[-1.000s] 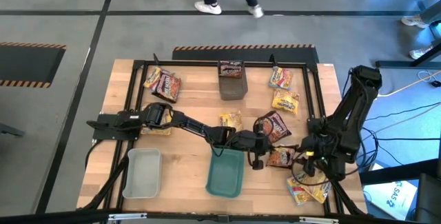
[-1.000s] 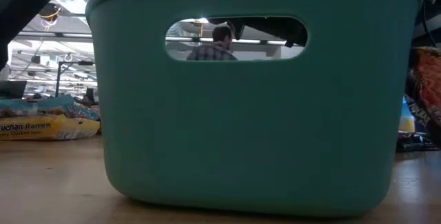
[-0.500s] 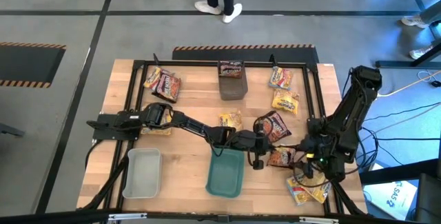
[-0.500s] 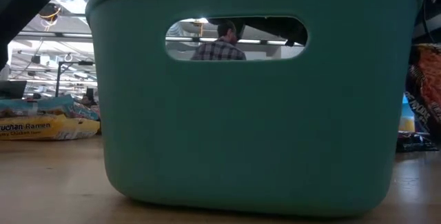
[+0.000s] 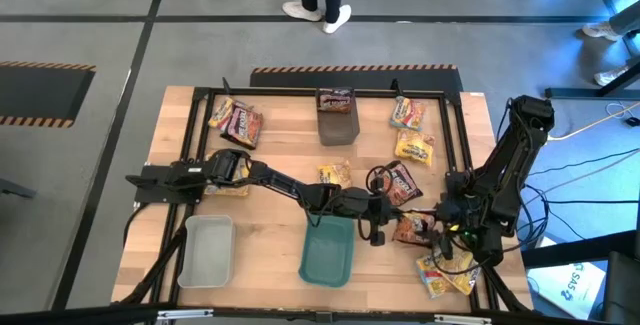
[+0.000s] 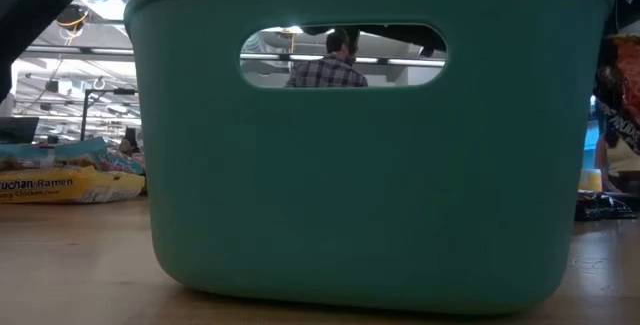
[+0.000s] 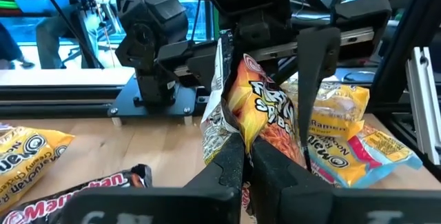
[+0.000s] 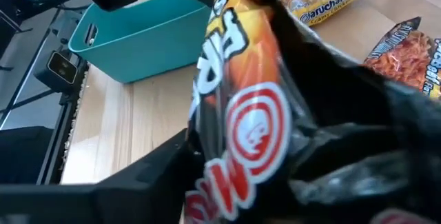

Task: Sort Maruchan noodles
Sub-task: Put the black noodle pack into the black bin

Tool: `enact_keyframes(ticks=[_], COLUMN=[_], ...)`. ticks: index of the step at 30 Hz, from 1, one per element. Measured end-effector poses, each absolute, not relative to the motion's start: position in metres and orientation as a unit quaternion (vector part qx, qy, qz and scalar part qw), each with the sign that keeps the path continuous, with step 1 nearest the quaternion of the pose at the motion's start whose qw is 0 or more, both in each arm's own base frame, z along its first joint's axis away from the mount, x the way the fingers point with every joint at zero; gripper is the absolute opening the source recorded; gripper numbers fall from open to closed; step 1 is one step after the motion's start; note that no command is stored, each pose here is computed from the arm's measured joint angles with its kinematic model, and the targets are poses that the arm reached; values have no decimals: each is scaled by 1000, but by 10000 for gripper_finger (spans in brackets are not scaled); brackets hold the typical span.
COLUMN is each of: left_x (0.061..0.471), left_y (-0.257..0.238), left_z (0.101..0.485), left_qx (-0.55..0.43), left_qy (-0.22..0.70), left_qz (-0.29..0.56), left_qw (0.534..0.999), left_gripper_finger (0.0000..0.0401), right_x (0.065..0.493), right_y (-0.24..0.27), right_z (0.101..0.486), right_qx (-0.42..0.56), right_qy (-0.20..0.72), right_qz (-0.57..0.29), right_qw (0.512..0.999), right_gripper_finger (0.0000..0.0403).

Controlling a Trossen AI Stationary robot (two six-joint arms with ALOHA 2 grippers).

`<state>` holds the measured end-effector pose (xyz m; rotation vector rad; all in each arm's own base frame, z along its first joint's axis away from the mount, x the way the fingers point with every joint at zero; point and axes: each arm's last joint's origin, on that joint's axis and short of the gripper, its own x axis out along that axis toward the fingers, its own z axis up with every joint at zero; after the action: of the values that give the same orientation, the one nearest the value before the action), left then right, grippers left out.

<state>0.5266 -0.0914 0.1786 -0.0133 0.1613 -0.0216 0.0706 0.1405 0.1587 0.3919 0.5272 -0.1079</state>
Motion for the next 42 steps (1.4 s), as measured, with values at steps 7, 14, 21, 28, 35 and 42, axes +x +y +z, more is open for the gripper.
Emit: enact_keyframes(ticks=[7, 14, 21, 28, 35, 42], left_x=[527, 523, 501, 462, 421, 378], left_y=[-91, -92, -87, -90, -93, -82], left_z=[181, 185, 207, 234, 248, 237], left_qx=[9, -15, 10, 58, 68, 23], left_qy=[72, 100, 230, 364, 375, 302], left_qz=[-11, 15, 26, 14, 14, 11], left_qw=[997, 995, 973, 929, 924, 953], left_gripper_finger=[15, 43, 104, 116, 115, 113], right_x=[71, 71, 72, 95, 131, 165], right_y=[140, 140, 142, 144, 131, 111], right_z=[159, 159, 164, 186, 214, 240], right_qx=[191, 186, 162, 109, 61, 44], right_qy=[253, 252, 251, 271, 316, 344], right_qz=[-55, -57, -48, -50, -51, -32], right_qw=[947, 948, 953, 955, 946, 937], right_gripper_finger=[115, 83, 72, 60, 59, 62])
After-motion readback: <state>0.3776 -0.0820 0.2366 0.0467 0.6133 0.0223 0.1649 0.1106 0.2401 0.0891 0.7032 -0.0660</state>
